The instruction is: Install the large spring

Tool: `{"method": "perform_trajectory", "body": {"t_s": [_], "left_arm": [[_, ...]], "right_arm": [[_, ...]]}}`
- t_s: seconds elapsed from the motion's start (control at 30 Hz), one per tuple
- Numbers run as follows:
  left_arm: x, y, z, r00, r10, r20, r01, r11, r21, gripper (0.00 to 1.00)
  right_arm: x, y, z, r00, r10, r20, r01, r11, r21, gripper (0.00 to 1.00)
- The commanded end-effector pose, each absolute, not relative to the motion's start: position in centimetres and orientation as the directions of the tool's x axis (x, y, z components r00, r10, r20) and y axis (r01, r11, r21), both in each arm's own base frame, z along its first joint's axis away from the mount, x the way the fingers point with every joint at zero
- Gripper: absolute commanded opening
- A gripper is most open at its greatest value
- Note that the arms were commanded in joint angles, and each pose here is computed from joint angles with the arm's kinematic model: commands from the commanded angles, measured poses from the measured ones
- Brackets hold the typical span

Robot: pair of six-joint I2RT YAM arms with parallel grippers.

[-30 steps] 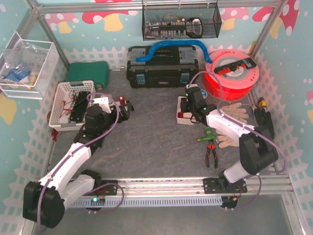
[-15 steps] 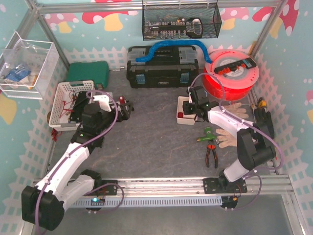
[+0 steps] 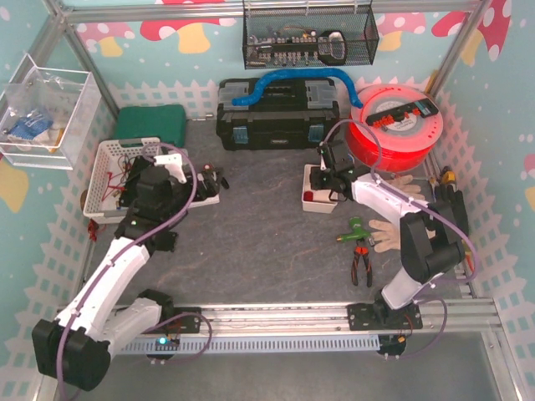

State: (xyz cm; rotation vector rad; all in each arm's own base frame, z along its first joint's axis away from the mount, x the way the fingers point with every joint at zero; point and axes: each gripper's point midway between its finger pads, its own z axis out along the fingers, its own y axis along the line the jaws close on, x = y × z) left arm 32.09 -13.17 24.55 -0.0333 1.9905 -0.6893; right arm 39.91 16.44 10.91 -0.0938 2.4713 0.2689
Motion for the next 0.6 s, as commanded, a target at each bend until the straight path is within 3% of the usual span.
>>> {"method": "perform_trajectory", "body": {"t_s": [0.0,0.13,0.57], "left_arm": [[31.3,-12.7,27.9,-0.539,-0.404,-0.739,0.179,0.802,-0.569,0.99],[31.2,-13.4,30.1,-0.582,-0.442,-0.683,0.157,0.763,-0.627,0.99],[32.6,-14.7,30.7,-0.647,-0.405,-0.646,0.154,0.760,-0.631,0.99]], "right_arm": [[39.9,15.2,12.5,-0.807,0.054,-0.588,-0.046,0.987,0.153,0.44],[38.8,15.9,12.8,-0.842,0.067,-0.536,-0.053,0.977,0.205,0.44],[37.8,18.2,8.0,-0.942,-0.024,-0.335,-0.110,0.964,0.241,0.42]]}}
